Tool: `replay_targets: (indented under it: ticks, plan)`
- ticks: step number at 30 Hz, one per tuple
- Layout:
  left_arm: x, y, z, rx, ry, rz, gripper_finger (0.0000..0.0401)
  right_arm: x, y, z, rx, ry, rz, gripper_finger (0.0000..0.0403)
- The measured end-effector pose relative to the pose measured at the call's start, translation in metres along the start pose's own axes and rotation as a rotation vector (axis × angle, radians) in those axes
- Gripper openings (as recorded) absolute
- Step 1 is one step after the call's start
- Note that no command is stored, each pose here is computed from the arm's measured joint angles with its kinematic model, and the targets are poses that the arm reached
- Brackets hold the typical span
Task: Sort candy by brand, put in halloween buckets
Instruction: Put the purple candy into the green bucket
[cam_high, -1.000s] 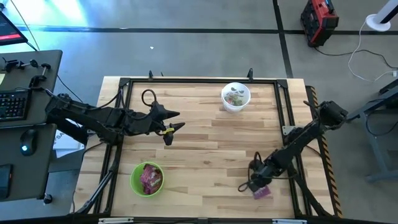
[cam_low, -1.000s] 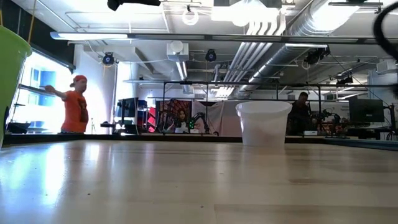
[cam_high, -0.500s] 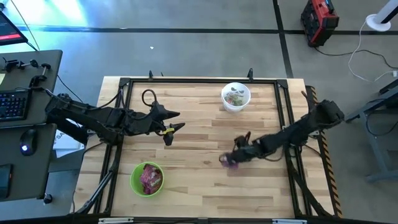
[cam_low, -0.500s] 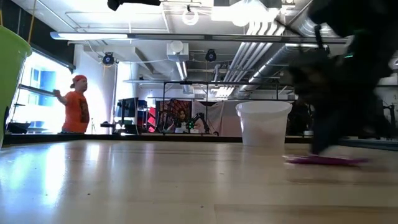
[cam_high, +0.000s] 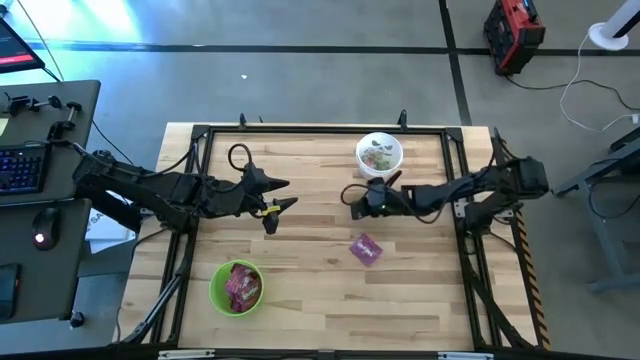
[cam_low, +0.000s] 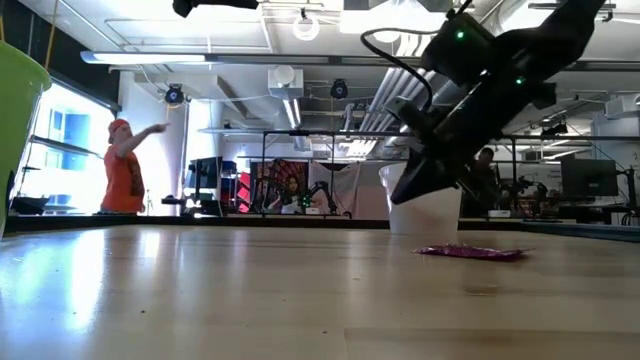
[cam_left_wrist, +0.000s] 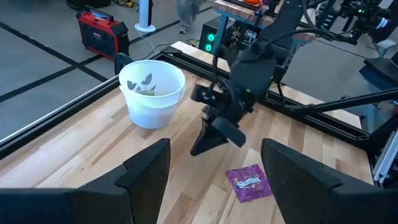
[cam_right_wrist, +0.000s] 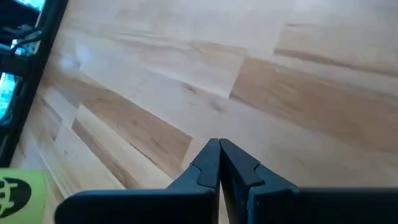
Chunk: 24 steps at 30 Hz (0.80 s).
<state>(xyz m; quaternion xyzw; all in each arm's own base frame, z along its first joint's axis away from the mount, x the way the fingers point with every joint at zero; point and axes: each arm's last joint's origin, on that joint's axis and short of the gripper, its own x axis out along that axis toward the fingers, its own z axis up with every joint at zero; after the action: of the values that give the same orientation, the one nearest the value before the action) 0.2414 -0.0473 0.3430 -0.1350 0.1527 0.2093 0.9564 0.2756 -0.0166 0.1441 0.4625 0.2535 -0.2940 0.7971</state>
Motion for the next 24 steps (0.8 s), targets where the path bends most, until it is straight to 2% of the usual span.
replay_targets:
  ticks: [4,7,9,11,13,15,18,21,24]
  plan:
    - [0.0,0.0,0.0,-0.013,0.0,-0.001,0.0243,0.006,-0.003,0.004,-0.009,0.001,-0.024,0.0]
    - [0.0,0.0,0.0,-0.031,0.0,-0.001,0.0243,0.016,0.007,0.005,-0.034,0.034,-0.009,0.0]
    - [0.0,0.0,0.0,-0.033,0.0,-0.001,0.0243,0.016,0.026,0.007,-0.093,0.087,0.08,0.0]
    - [0.0,0.0,0.0,-0.033,0.001,-0.001,0.0243,0.007,0.054,0.007,-0.201,0.141,0.207,0.0]
    - [0.0,0.0,0.0,-0.033,0.001,0.0,0.0243,-0.007,0.076,0.003,-0.319,0.202,0.244,0.0]
    - [0.0,0.0,0.0,-0.032,0.001,0.0,0.0243,-0.021,0.086,-0.004,-0.416,0.298,0.172,0.0]
    - [0.0,0.0,0.0,-0.033,0.0,0.002,0.0243,-0.041,0.087,-0.023,-0.486,0.511,0.019,0.0]
    - [0.0,0.0,0.0,-0.032,-0.001,0.004,0.0243,-0.055,0.079,-0.049,-0.481,0.722,-0.044,0.0]
    - [0.0,0.0,0.0,-0.03,-0.002,0.005,0.0243,-0.056,0.058,-0.073,-0.453,0.767,-0.16,0.0]
